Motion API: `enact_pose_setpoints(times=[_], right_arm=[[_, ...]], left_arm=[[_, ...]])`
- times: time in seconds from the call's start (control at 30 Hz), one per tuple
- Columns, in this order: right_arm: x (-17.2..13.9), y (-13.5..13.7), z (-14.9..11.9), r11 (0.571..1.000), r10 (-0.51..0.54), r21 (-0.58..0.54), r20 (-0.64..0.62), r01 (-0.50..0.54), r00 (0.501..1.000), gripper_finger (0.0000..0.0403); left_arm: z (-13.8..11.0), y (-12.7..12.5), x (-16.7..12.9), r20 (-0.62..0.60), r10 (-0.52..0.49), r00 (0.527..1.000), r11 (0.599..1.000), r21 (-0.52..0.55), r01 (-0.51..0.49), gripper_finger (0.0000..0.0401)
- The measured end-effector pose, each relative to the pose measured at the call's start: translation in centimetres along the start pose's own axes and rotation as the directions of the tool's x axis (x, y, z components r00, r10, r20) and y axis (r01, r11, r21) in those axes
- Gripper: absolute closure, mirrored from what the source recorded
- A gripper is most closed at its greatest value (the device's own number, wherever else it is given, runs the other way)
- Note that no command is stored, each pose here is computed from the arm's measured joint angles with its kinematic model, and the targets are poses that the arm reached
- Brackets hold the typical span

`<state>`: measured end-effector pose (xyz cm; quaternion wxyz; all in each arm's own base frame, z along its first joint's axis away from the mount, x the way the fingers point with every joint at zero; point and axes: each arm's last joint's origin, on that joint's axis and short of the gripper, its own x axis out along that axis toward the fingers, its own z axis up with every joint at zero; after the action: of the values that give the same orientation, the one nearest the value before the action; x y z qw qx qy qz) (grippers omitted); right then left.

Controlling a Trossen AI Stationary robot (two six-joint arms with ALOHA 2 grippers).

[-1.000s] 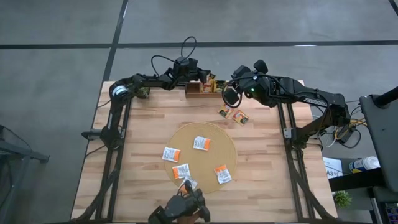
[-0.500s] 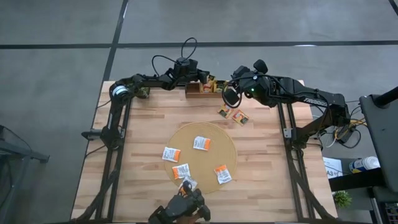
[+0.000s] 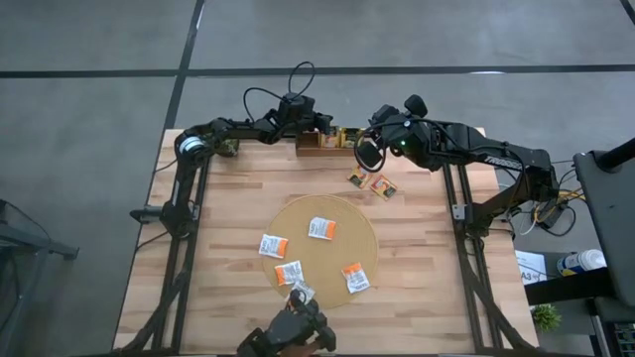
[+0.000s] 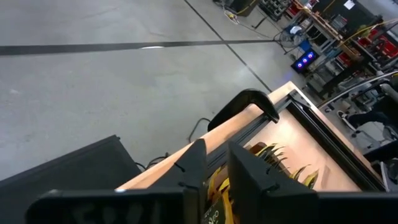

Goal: Pick & Place Tea
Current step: Put the right red tea bag into the middle section of the wooden organizer

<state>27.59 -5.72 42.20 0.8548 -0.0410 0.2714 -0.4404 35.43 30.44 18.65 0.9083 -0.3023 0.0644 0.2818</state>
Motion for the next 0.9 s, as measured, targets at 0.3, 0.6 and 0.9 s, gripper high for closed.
enact_pose_setpoints(times=[0.3, 0.6, 0.9], right_arm=[[0.0, 0.0, 0.0, 1.0, 0.0, 0.0, 0.0, 0.0, 1.0, 0.0325], [0.0, 0.0, 0.0, 1.0, 0.0, -0.001, 0.0, 0.0, 1.0, 0.0314], [0.0, 0.0, 0.0, 1.0, 0.0, -0.007, 0.0, 0.0, 1.0, 0.0325]], left_arm=[[0.1, -0.3, 0.0, -0.035, -0.078, 0.996, 0.997, 0.007, 0.079, 0.0323], [1.3, -0.5, 0.0, -0.163, -0.05, 0.985, 0.994, 0.088, 0.065, 0.0325], [4.9, -1.8, -0.4, -0.236, 0.053, 0.97, 0.929, 0.368, 0.039, 0.0336]])
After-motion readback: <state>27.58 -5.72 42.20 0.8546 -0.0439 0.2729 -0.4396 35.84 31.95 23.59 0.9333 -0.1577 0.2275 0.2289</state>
